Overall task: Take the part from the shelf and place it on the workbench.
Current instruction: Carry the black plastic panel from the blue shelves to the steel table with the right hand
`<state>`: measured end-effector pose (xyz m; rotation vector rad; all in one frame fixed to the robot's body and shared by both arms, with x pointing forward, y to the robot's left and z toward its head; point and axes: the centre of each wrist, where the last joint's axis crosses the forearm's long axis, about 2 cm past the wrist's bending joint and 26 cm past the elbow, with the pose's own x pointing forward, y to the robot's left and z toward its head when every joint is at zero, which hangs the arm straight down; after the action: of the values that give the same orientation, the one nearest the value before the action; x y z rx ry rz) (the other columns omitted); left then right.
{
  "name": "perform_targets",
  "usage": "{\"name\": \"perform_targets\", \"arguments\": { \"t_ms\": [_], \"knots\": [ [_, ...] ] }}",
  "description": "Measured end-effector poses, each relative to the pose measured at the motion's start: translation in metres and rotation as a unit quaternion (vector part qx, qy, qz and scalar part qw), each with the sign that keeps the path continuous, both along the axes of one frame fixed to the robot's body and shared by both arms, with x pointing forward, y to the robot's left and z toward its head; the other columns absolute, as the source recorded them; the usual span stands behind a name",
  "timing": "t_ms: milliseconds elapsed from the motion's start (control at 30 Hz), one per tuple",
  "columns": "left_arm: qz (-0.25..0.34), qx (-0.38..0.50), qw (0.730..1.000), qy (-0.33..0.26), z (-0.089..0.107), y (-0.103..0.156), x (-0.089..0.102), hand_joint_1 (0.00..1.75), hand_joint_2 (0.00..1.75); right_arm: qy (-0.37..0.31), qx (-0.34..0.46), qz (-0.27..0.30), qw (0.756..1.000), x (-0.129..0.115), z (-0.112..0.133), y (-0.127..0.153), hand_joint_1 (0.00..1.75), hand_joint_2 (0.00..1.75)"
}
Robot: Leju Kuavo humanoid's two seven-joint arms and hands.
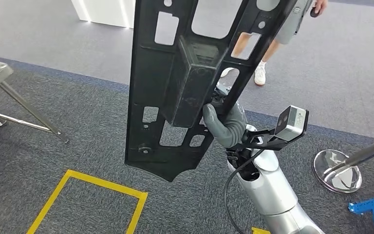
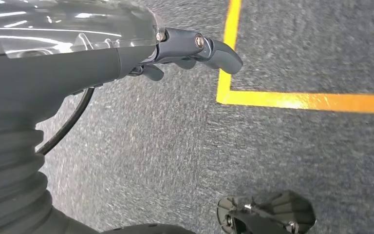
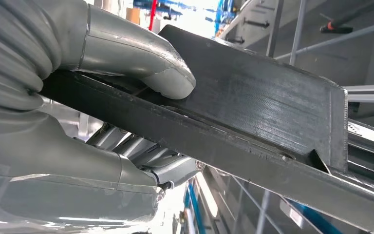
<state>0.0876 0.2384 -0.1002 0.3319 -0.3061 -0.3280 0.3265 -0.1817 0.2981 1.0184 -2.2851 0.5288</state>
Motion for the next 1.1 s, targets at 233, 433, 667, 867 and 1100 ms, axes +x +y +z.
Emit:
{"name": "perform_targets", "arguments": {
  "t_ms": [233, 433, 667, 867, 1100],
  "knots": [
    [0.0, 0.0, 1.0, 0.005, -0.001, -0.0002, -0.0052, 0.0, 1.75, -0.002, -0.002, 0.001, 1.0, 0.0006, 0.0032, 0.0017, 1.75, 1.75],
    [0.0, -0.001, 1.0, 0.006, -0.0007, -0.0015, -0.0044, 0.0, 1.75, 0.0, -0.004, -0.001, 1.0, -0.0001, 0.0011, 0.0012, 1.75, 1.75],
    [-0.002, -0.001, 1.0, 0.006, -0.0007, -0.0022, -0.0047, 0.0, 1.75, 0.002, 0.0, -0.001, 1.0, -0.0015, -0.0038, 0.0006, 1.75, 1.75],
    [-0.003, -0.002, 1.0, 0.008, -0.0009, -0.0015, -0.0054, 0.0, 1.75, 0.001, 0.001, 0.0, 1.0, -0.0018, -0.0041, 0.0009, 1.75, 1.75],
    [-0.002, -0.005, 1.0, 0.008, -0.0009, -0.0012, -0.0049, 0.0, 1.75, 0.003, -0.004, -0.003, 1.0, -0.0025, -0.0057, 0.001, 1.75, 1.75]
  ]
}}
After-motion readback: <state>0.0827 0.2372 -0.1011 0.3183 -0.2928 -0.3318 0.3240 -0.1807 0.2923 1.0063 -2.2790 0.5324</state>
